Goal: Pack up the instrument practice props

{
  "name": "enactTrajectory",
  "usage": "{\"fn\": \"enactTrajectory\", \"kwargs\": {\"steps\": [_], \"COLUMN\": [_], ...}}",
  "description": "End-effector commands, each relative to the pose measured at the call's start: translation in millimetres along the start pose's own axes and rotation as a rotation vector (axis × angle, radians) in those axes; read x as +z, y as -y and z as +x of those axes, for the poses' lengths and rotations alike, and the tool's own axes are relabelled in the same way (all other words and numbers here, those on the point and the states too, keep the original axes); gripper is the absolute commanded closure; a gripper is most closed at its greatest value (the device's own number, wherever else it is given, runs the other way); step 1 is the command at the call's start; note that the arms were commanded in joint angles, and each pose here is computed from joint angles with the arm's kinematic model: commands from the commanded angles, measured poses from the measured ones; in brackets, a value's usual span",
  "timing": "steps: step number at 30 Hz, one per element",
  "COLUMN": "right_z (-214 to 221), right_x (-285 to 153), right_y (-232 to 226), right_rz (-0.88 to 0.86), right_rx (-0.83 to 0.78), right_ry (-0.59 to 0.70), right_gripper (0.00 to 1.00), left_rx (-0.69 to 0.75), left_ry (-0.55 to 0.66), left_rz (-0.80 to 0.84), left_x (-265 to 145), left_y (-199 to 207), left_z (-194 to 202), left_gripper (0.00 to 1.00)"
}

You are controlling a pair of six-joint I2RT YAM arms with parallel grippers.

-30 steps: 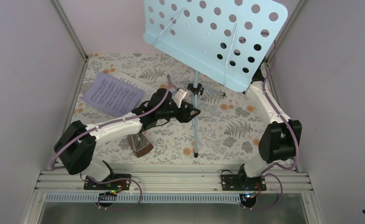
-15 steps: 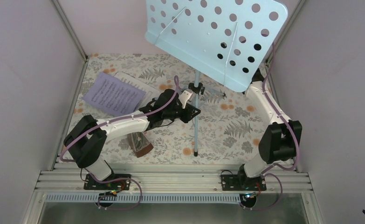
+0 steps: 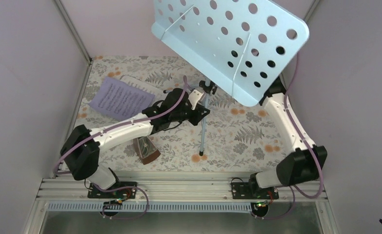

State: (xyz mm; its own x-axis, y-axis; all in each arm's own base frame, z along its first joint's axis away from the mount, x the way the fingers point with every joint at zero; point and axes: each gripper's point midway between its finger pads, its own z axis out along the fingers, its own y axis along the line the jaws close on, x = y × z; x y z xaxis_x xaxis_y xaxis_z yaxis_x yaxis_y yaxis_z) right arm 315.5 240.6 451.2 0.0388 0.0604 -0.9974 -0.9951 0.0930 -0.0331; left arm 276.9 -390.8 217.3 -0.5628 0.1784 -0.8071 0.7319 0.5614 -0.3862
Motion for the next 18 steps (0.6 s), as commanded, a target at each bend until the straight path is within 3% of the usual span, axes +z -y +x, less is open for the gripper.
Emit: {"fn": "enactTrajectory", "kwargs": {"steps": [1, 18], "right_z": [-30.2, 5.0], "right_x": [-2.2, -3.1], "right_y": [-39.7, -36.4], "right_rz": [0.001, 0.093], "right_rx": [0.005, 0.082], "right_ry": [0.035, 0.018], "right_gripper": [0.96, 0.96], "left_rx": [0.201, 0.255], "left_ry": [0.357, 0.532], "left_rz": [0.019, 0.077], "left_x": [-58.8, -109.1], "left_y": [41.3, 72.7], "left_z": [-110.0, -146.5], "left_gripper": [0.98, 0.98]}}
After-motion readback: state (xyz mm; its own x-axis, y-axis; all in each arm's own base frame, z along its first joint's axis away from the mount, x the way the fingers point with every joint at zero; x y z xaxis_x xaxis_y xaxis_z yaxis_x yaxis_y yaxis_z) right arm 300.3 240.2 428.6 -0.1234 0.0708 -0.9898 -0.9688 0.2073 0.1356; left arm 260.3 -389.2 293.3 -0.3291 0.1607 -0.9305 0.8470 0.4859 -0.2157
